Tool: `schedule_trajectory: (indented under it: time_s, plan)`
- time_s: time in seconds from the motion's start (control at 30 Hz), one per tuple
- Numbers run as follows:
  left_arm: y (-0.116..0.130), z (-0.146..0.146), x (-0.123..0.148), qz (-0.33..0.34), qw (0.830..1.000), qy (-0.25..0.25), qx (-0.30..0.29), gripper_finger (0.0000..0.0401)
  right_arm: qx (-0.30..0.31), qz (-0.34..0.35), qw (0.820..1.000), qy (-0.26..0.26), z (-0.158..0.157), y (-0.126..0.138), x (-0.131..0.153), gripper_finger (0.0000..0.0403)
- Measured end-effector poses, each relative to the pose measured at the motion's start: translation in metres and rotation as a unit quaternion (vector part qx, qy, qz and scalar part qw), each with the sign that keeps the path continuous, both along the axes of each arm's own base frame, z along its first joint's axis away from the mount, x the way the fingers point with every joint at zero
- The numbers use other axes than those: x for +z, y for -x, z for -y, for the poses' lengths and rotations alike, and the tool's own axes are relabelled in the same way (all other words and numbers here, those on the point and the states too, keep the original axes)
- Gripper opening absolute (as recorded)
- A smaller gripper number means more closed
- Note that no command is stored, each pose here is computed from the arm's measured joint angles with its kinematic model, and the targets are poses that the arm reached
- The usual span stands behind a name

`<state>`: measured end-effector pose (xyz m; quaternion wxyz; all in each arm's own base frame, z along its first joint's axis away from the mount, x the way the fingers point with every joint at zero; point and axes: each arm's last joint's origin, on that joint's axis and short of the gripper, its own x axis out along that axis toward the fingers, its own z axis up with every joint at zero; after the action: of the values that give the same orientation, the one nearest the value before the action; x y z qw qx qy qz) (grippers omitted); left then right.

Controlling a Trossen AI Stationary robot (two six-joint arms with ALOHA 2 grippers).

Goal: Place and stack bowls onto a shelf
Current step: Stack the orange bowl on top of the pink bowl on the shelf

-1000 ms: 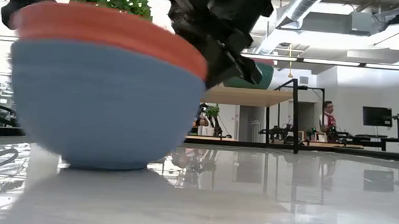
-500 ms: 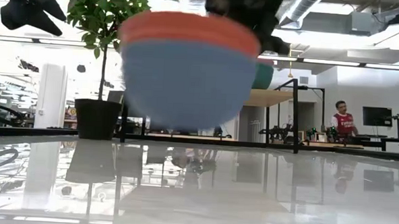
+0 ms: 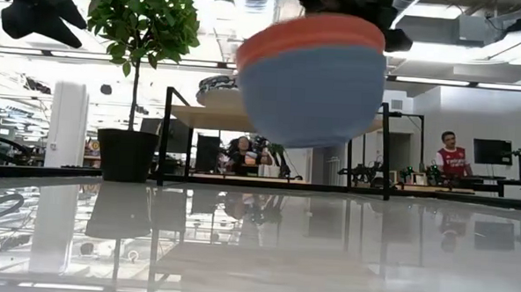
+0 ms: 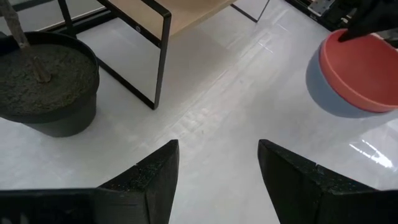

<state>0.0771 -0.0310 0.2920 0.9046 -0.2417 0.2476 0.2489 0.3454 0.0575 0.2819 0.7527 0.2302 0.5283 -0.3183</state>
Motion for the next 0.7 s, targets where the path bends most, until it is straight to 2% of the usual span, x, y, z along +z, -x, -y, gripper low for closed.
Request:
schedule_trajectory:
  time_s: [0.13, 0.3, 0.43, 0.53, 0.63, 0.7]
  plan:
    - [0.0, 0.0, 0.0, -0.001, 1.0, -0.001, 0.0, 0.0203, -0.01, -0.007, 1.0, -0.028, 0.011, -0.002, -0.006, 0.0029]
    - [0.0, 0.0, 0.0, -0.002, 1.0, 0.002, -0.002, 0.0203, -0.007, -0.037, 0.999, -0.028, 0.017, -0.008, -0.025, 0.0029]
    - [0.0, 0.001, -0.001, -0.008, 1.0, 0.01, -0.008, 0.0203, -0.002, -0.009, 0.999, -0.032, 0.015, -0.012, -0.022, 0.0029]
    - [0.0, 0.001, -0.001, -0.008, 1.0, 0.01, -0.008, 0.0203, -0.005, -0.023, 0.998, -0.065, 0.018, -0.012, -0.024, 0.0029]
    - [0.0, 0.001, -0.001, -0.008, 1.0, 0.01, -0.008, 0.0203, -0.006, 0.006, 0.999, -0.046, 0.016, -0.014, -0.02, 0.0029]
    - [0.0, 0.001, -0.001, -0.007, 1.0, 0.01, -0.008, 0.0203, -0.002, 0.009, 0.998, -0.055, 0.016, -0.014, -0.018, 0.0029]
